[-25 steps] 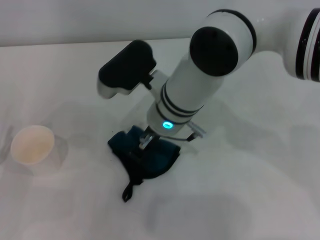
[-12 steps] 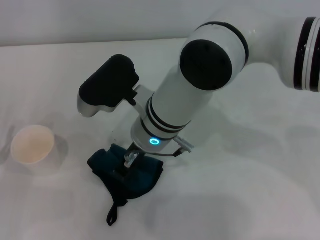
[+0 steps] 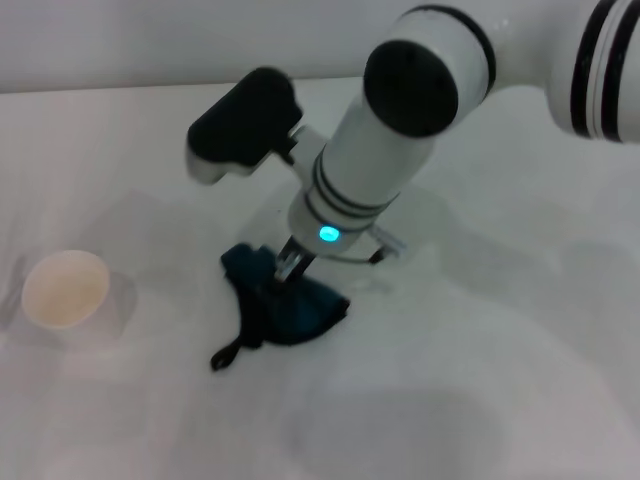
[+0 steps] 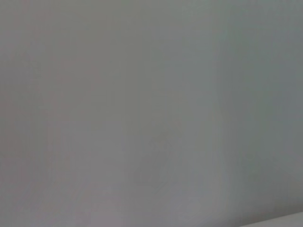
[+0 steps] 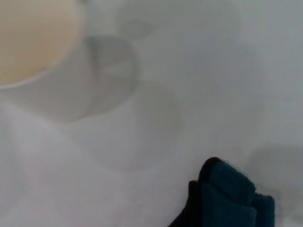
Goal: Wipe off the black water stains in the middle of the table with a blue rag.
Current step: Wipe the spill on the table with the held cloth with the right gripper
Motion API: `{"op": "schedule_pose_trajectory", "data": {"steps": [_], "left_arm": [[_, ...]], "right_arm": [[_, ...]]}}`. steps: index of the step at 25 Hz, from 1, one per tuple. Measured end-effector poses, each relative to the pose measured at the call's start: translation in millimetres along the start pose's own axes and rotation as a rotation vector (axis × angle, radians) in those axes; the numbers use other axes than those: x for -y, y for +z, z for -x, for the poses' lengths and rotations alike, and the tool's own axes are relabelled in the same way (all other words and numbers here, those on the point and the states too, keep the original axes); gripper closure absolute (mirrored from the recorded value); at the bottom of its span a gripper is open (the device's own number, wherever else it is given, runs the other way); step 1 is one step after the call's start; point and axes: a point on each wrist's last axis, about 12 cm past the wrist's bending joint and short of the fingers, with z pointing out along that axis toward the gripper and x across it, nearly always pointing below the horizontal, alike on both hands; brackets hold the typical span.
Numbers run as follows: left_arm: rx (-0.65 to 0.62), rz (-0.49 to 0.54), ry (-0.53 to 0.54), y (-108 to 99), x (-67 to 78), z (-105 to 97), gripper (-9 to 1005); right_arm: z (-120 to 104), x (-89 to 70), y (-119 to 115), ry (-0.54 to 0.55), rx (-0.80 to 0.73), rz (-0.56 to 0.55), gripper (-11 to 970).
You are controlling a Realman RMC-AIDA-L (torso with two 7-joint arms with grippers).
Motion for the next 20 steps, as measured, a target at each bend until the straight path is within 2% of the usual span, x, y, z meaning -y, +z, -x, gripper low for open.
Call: {"op": "schedule_pose_trajectory", "data": {"steps": [8,11,15,20], "left_arm": [[-0.004,0.005,0.003,-2,-1.4,-1,121],[-0.004,0.006,0.005,-2,-2.5,-1,121],[-0.001,0.005,0.007,0,-2.9,0,121],[0.008,-0.001,0.007,4,-1.8,2,121]], "right_arm": [[1,41.3,-14,0.061,-0.035,-0.130,872],[2,50.3,-19,0.086,-0.036,-0.165,873],[0,58.5,-20,0.118,-0.033,-0.195,874],[-7,59.7,-13,0.142,0.006,-0.175,875]]}}
